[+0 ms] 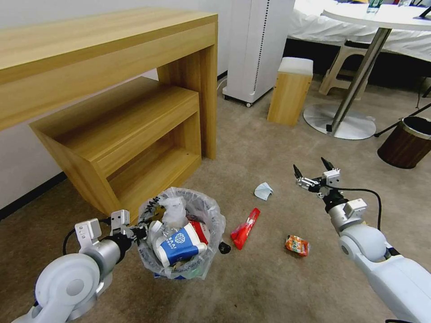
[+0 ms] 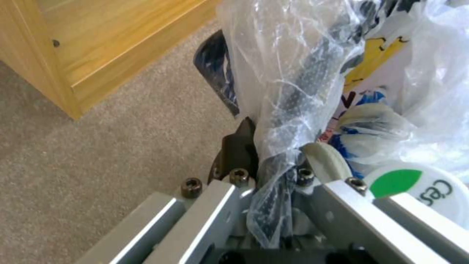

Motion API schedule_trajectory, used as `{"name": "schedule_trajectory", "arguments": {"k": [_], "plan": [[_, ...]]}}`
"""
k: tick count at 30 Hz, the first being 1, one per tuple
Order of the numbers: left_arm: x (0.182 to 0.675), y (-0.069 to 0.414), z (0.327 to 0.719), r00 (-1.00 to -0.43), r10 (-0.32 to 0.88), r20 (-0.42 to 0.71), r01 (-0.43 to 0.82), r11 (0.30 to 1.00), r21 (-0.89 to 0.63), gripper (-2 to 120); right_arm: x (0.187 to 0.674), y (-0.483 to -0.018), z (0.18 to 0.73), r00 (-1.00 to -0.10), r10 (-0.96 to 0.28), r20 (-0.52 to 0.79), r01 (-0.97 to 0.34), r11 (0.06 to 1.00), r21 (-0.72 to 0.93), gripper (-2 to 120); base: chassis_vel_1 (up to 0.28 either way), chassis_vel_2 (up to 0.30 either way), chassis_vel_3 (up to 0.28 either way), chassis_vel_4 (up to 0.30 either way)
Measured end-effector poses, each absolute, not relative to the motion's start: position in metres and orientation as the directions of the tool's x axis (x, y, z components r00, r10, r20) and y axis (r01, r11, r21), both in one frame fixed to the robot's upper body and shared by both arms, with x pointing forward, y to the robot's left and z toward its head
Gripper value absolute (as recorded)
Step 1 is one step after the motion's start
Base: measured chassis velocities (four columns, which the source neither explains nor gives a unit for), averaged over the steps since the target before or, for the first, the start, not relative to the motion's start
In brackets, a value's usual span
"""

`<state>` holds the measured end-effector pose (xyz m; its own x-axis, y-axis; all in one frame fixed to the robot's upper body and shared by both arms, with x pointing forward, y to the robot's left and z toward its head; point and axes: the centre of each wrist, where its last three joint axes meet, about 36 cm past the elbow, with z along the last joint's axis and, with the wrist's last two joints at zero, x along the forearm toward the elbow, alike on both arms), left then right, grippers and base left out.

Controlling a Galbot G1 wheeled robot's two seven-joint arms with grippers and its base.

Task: Pick up the trash bin and place the garbage on the floor into it.

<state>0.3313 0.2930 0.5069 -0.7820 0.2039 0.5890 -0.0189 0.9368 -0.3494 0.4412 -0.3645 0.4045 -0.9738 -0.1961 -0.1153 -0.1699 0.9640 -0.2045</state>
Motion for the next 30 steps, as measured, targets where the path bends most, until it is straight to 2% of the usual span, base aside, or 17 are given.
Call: {"name": "schedule_trajectory", "arguments": {"k": [30], "plan": [[0.3406,0.3015,0.4986,-0.773,0.199,0.603,-0.024,0.94,-0.341,0,0.4426,-0.3571,0.3972,-0.974,-0.205,-0.096,-0.181,0.961,-0.209,97,0.0,0.0,0.0,0.0]]}}
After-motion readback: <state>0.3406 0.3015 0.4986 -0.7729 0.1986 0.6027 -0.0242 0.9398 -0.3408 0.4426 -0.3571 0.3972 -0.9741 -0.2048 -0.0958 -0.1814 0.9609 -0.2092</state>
